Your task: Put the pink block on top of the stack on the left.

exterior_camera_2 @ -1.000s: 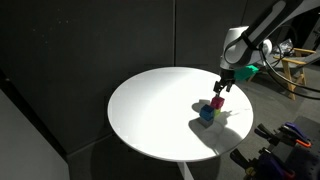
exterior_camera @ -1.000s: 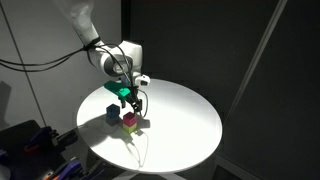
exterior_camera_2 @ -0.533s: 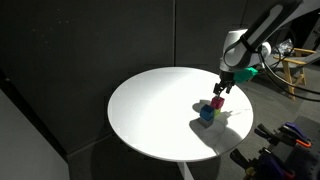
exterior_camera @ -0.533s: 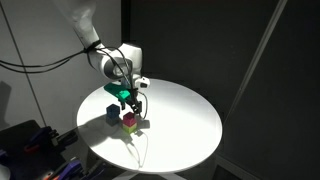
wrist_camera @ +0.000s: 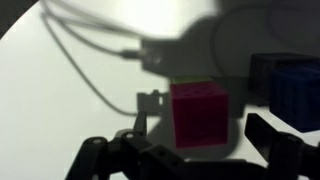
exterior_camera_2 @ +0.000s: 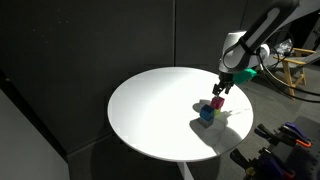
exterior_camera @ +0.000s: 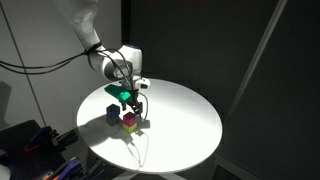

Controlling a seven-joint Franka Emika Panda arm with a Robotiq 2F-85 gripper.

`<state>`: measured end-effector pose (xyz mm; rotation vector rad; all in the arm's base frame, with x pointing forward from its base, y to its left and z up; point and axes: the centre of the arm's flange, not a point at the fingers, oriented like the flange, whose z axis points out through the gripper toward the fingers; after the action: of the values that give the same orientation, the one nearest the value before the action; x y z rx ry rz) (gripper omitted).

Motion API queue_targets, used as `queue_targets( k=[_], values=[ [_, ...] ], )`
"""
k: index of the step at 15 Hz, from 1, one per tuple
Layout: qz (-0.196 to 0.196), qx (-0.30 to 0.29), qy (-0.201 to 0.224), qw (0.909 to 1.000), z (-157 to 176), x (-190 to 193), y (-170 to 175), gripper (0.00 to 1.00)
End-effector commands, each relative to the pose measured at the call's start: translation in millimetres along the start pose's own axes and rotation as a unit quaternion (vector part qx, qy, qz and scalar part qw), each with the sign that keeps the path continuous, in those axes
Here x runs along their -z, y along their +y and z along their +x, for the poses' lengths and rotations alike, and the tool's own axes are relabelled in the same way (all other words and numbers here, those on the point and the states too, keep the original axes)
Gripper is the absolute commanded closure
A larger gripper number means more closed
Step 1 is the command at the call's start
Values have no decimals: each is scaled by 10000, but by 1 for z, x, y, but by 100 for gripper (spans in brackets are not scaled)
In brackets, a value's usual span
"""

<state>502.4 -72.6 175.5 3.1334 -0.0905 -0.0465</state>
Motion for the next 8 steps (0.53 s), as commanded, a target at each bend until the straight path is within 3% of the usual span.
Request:
queue_targets(
  k=[1, 8],
  values=[
    [36, -45, 68, 10000, 8, -3, 1, 0],
    [22, -12, 28, 10000, 15, -11, -1, 0]
  ],
)
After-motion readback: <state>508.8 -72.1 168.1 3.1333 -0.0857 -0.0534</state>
